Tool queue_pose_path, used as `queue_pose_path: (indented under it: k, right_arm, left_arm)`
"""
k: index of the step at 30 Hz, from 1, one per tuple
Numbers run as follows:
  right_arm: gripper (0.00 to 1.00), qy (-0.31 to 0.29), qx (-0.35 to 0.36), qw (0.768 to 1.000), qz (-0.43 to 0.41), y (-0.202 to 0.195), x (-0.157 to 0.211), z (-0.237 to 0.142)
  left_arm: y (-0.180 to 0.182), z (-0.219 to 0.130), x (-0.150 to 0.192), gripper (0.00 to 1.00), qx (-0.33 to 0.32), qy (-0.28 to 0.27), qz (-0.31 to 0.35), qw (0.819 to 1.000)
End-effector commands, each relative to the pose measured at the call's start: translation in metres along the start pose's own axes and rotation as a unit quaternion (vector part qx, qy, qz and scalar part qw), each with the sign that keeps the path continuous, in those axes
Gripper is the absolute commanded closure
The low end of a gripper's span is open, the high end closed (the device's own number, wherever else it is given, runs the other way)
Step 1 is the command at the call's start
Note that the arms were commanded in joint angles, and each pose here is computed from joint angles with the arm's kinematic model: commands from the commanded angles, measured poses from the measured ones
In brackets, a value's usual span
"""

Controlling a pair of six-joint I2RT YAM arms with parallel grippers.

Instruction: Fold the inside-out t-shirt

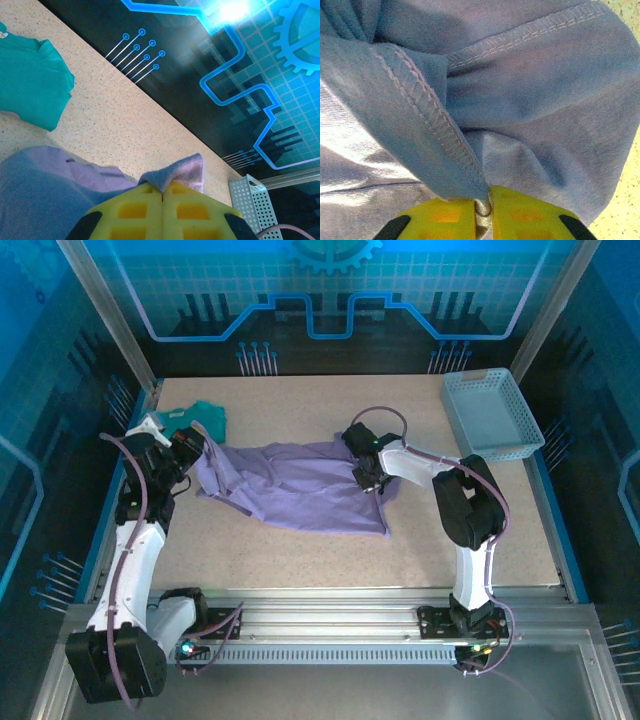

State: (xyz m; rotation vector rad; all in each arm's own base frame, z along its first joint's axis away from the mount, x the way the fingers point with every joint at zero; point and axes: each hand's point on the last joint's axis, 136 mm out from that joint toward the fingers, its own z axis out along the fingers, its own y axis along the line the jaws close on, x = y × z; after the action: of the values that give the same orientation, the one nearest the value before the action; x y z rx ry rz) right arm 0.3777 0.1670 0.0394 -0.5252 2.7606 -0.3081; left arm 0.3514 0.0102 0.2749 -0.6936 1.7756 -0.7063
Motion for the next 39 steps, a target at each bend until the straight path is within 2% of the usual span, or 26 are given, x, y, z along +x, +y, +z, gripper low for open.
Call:
queue_pose_path:
  k: [1,4,5,8,10,11,14,18,21,24,28,31,34,39]
  right_arm:
    - [0.91,-0.006,-0.003,1.000,0.009,-0.009,-0.009,-0.006]
    - [1.00,-0.025,-0.023,0.999,0.021,-0.013,-0.016,-0.020]
    - [1.00,-0.037,-0.044,0.998,0.030,-0.012,-0.019,-0.029]
    - [1.00,-0.100,-0.156,0.980,0.069,-0.012,-0.037,-0.072]
    - [1.00,-0.164,-0.256,0.948,0.098,-0.016,-0.052,-0.113]
    - [1.00,-0.200,-0.304,0.924,0.114,-0.022,-0.060,-0.139]
    - [1.00,-0.300,-0.377,0.864,0.146,-0.060,-0.074,-0.210]
    - [1.00,-0.419,-0.396,0.798,0.174,-0.123,-0.071,-0.300]
    - [1.00,-0.497,-0.358,0.766,0.196,-0.166,-0.051,-0.359]
    - [1.00,-0.553,-0.309,0.744,0.213,-0.193,-0.027,-0.403]
    - [1.00,-0.587,-0.267,0.738,0.199,-0.197,-0.007,-0.445]
    - [1.00,-0.595,-0.248,0.738,0.199,-0.197,0.001,-0.455]
    - [1.00,-0.581,-0.245,0.746,0.212,-0.198,-0.003,-0.435]
    - [1.00,-0.536,-0.250,0.779,0.210,-0.184,-0.049,-0.377]
  left_arm:
    - [-0.001,0.002,0.000,1.00,0.012,0.000,0.003,1.000]
    - [-0.003,0.001,-0.001,1.00,0.014,0.000,0.002,1.000]
    - [-0.004,0.001,-0.002,1.00,0.014,-0.001,0.001,1.000]
    - [-0.010,-0.001,-0.007,1.00,0.017,-0.003,-0.009,1.000]
    - [-0.019,-0.004,-0.015,1.00,0.024,-0.009,-0.018,1.000]
    - [-0.027,-0.006,-0.021,1.00,0.031,-0.011,-0.020,0.999]
    - [-0.064,-0.018,-0.045,1.00,0.067,-0.025,-0.012,0.997]
    - [-0.119,-0.051,-0.089,1.00,0.093,-0.054,0.027,0.994]
    - [-0.145,-0.092,-0.133,1.00,0.097,-0.105,0.038,0.989]
    - [-0.166,-0.138,-0.172,1.00,0.111,-0.163,0.033,0.980]
    - [-0.192,-0.165,-0.193,1.00,0.112,-0.190,0.062,0.973]
    - [-0.191,-0.159,-0.196,1.00,0.110,-0.187,0.063,0.974]
    - [-0.166,-0.124,-0.180,1.00,0.074,-0.160,0.077,0.981]
    - [-0.135,-0.024,-0.131,1.00,0.022,-0.073,0.115,0.990]
